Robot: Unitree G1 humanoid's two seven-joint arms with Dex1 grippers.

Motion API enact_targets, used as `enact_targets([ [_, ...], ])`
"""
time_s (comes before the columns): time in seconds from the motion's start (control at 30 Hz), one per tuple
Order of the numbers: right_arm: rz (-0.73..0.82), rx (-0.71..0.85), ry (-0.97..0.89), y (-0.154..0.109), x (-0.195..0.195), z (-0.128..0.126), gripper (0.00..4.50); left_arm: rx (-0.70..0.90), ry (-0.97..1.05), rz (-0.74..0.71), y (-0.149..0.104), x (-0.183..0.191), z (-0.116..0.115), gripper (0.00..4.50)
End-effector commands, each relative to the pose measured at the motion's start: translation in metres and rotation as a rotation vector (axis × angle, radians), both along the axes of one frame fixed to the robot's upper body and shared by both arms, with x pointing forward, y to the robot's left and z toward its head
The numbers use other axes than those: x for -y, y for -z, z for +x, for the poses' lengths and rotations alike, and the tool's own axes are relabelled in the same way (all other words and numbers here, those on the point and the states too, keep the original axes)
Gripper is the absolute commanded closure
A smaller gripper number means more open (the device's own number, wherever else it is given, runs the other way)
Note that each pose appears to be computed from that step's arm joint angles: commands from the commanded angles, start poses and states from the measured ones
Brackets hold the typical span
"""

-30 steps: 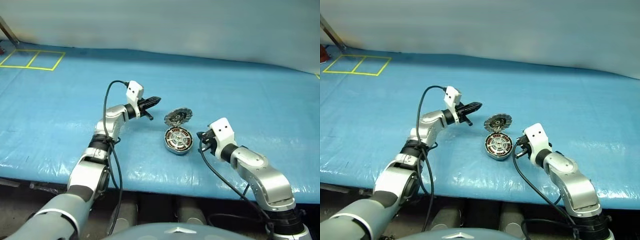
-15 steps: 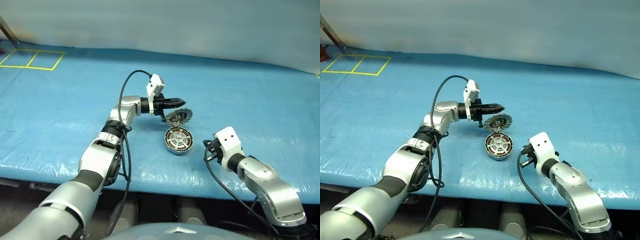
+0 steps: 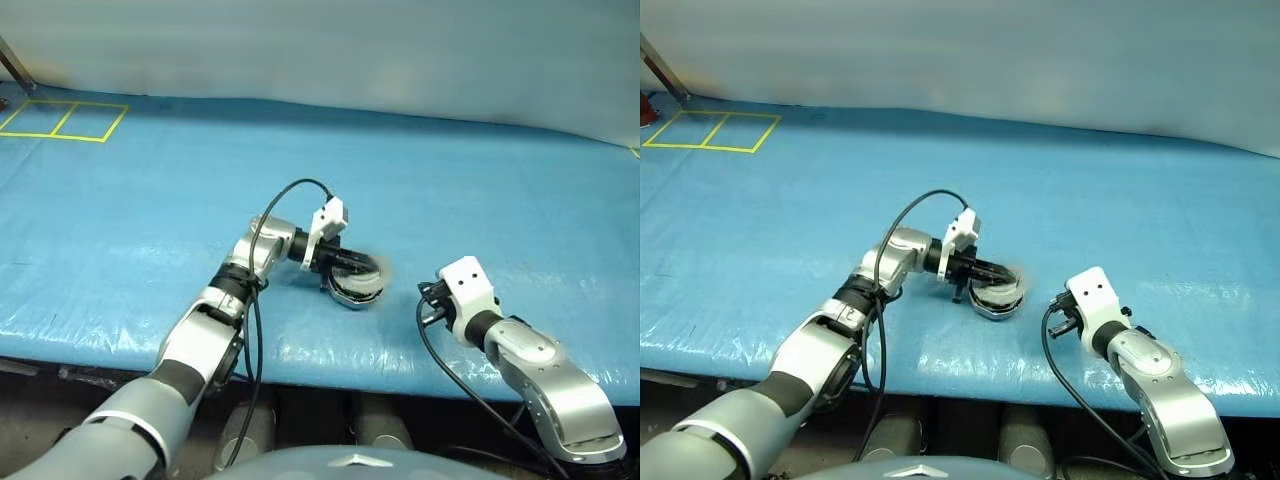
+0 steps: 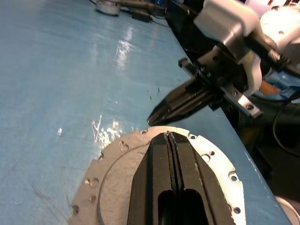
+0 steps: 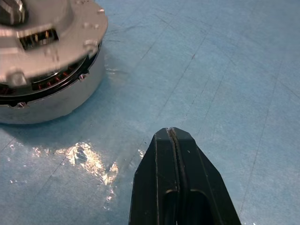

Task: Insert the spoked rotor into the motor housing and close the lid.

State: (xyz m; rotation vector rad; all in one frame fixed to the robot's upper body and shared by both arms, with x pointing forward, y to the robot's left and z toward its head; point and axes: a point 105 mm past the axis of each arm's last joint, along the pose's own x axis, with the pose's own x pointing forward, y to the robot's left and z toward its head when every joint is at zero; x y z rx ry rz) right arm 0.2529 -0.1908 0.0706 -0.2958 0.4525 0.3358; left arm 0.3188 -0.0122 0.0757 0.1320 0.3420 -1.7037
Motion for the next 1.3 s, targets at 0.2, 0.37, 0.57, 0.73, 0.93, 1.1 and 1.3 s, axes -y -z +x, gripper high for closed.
enact_targets([
  [0.2,0.029,0.126,0.007,-0.029,-0.006,0.01,4.49,0.077,0.074,0.036,0.007,-0.002,-0.019,4.5],
  [0.37,0.189,0.175,-0.043,-0.037,-0.025,0.016,4.49,0.088,-0.001,-0.006,0.004,-0.005,-0.014,4.5],
  [0.57,0.339,0.236,-0.106,-0.042,-0.047,0.024,4.32,0.121,-0.094,-0.091,-0.009,-0.016,-0.01,4.5],
  [0.73,0.365,0.209,-0.179,-0.036,-0.063,0.023,2.92,0.147,-0.158,-0.167,-0.027,-0.032,-0.011,4.5],
  [0.93,0.374,0.188,-0.233,-0.032,-0.074,0.023,0.95,0.167,-0.219,-0.203,-0.041,-0.057,-0.018,4.5],
  [1.1,0.369,0.163,-0.257,-0.025,-0.08,0.025,0.03,0.175,-0.319,-0.204,-0.045,-0.074,-0.015,4.5],
  [1.3,0.337,0.134,-0.256,-0.014,-0.082,0.028,0.03,0.155,-0.425,-0.19,-0.036,-0.089,-0.012,4.5],
])
